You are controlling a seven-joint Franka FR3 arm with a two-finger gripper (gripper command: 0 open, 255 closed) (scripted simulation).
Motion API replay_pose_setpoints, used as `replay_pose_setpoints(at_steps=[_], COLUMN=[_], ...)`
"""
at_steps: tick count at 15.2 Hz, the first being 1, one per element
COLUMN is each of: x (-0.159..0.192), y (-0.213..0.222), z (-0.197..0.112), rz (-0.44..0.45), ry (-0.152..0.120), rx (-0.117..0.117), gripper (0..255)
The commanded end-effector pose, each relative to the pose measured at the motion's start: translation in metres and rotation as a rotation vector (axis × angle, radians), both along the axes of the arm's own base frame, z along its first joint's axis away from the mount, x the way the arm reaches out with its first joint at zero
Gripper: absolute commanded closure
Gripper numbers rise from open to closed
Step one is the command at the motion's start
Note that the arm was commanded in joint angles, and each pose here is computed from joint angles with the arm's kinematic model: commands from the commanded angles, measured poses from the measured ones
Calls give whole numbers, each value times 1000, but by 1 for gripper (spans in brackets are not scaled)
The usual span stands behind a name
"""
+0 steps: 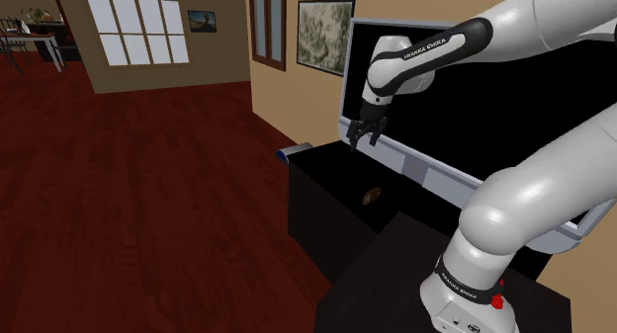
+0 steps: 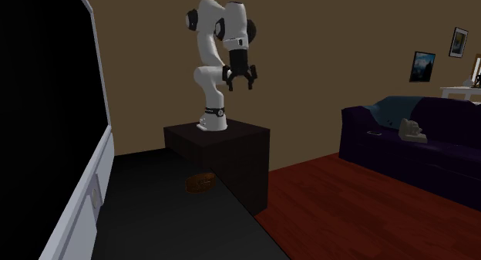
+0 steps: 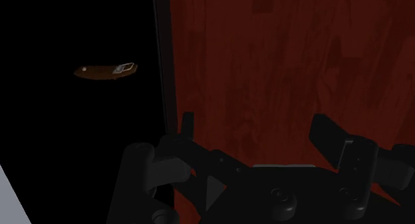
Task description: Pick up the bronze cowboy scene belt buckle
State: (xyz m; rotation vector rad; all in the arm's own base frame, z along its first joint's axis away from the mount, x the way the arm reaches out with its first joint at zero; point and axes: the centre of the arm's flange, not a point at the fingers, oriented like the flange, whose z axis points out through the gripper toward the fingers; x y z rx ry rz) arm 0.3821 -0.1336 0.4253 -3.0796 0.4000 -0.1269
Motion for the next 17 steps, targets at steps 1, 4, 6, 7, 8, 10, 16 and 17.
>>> replay_pose_setpoints(at_steps=[1, 4, 6, 7, 8, 10, 16, 17], x=[7, 15, 20, 22, 24, 28, 37, 38], y=[-13, -32, -44, -51, -57, -71, -111, -118], z=[-23, -56, -78, -89, -100, -123, -189, -200], rz=[-23, -57, -80, -91, -103, -125, -193, -204], ry=[7, 21, 30, 34, 38, 47, 74, 78], rx=[-4, -10, -14, -15, -17, -21, -32, -34], gripper=[0, 0, 0, 0, 0, 0, 0, 0])
